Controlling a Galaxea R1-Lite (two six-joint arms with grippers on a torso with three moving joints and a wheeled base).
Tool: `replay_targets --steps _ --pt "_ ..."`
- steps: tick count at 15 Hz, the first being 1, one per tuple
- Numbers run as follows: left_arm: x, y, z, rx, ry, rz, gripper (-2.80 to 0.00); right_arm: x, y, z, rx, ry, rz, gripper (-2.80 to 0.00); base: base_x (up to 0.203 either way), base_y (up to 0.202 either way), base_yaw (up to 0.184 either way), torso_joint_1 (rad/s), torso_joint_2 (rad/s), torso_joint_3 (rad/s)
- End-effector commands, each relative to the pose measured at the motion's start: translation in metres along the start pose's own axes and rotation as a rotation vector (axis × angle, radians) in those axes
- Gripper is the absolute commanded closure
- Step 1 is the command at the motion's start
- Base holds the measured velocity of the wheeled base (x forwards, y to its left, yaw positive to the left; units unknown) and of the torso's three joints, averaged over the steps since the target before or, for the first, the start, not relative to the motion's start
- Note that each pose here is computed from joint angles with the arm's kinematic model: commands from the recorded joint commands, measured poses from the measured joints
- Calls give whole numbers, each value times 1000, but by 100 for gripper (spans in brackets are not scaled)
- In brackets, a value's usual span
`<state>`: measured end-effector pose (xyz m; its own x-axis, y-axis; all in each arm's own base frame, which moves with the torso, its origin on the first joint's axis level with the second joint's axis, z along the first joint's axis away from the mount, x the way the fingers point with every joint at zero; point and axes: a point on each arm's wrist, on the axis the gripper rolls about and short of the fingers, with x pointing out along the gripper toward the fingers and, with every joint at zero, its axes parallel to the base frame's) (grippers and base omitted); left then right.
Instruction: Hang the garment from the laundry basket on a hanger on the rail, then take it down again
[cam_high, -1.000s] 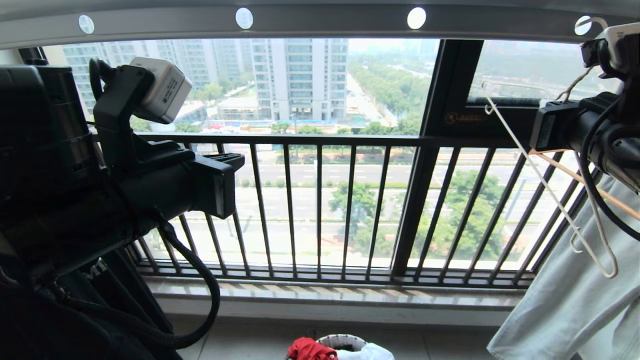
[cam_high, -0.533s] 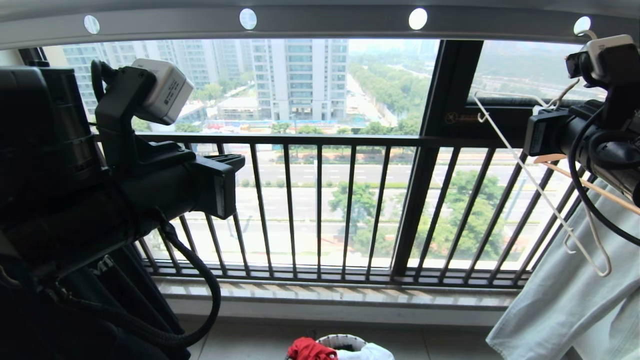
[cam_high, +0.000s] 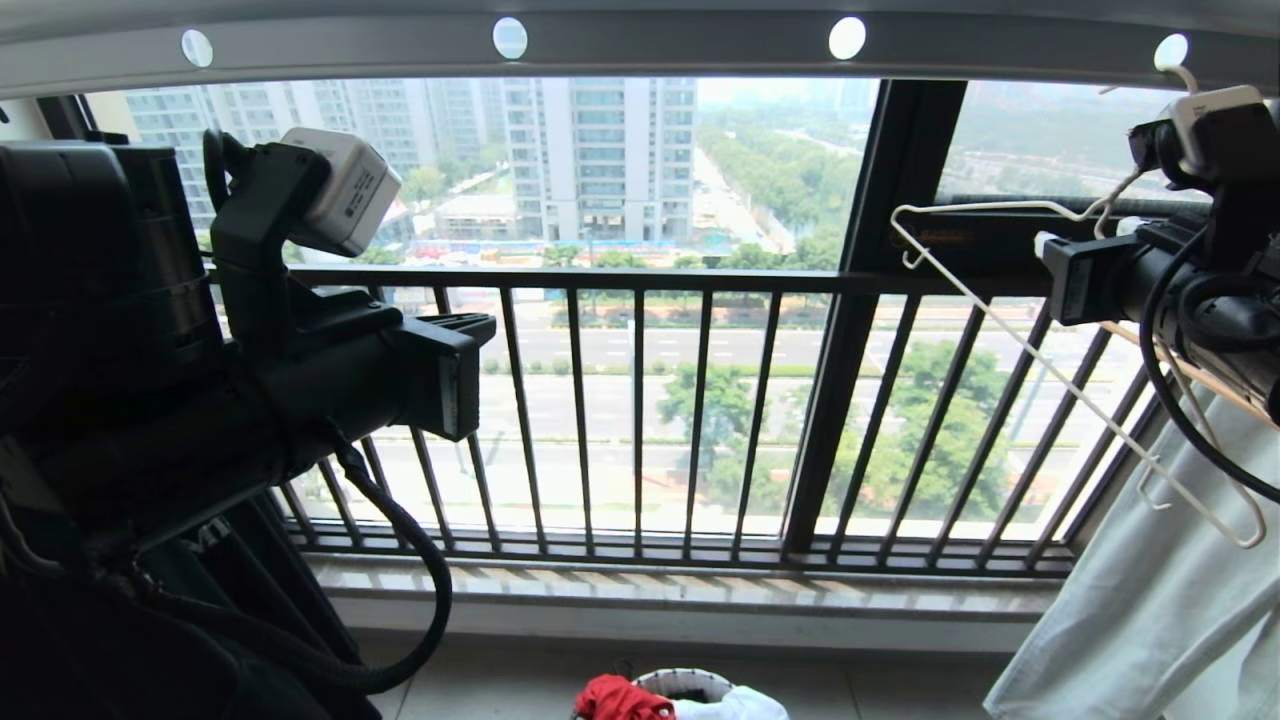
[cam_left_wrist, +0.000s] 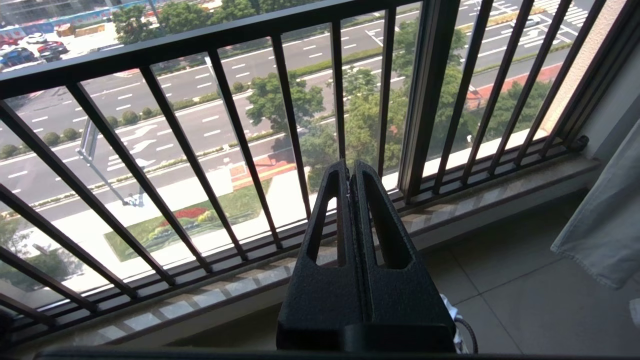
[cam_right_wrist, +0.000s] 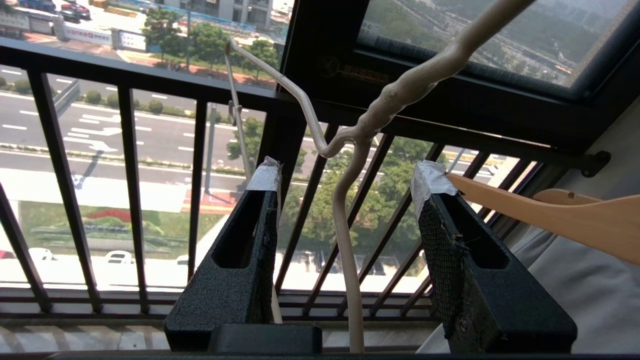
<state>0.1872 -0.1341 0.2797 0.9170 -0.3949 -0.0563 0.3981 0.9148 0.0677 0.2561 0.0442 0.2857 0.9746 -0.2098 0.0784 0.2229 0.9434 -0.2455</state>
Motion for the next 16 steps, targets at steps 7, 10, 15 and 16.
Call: replay_targets --steps 7,10,15,16 --pt "19 -6 -15 35 68 -3 0 -105 -49 19 73 -163 -7 -280 0 0 0 0 0 0" --pt "26 -16 -23 70 100 -32 0 -162 -78 22 92 -209 7 -280 0 0 0 0 0 0" --pt "-4 -40 -21 20 72 -163 0 -227 -108 18 114 -284 15 0 0 0 0 0 0 0" --pt "-8 -48 -22 2 78 -197 0 -237 -114 21 116 -287 20 0 0 0 0 0 0 0"
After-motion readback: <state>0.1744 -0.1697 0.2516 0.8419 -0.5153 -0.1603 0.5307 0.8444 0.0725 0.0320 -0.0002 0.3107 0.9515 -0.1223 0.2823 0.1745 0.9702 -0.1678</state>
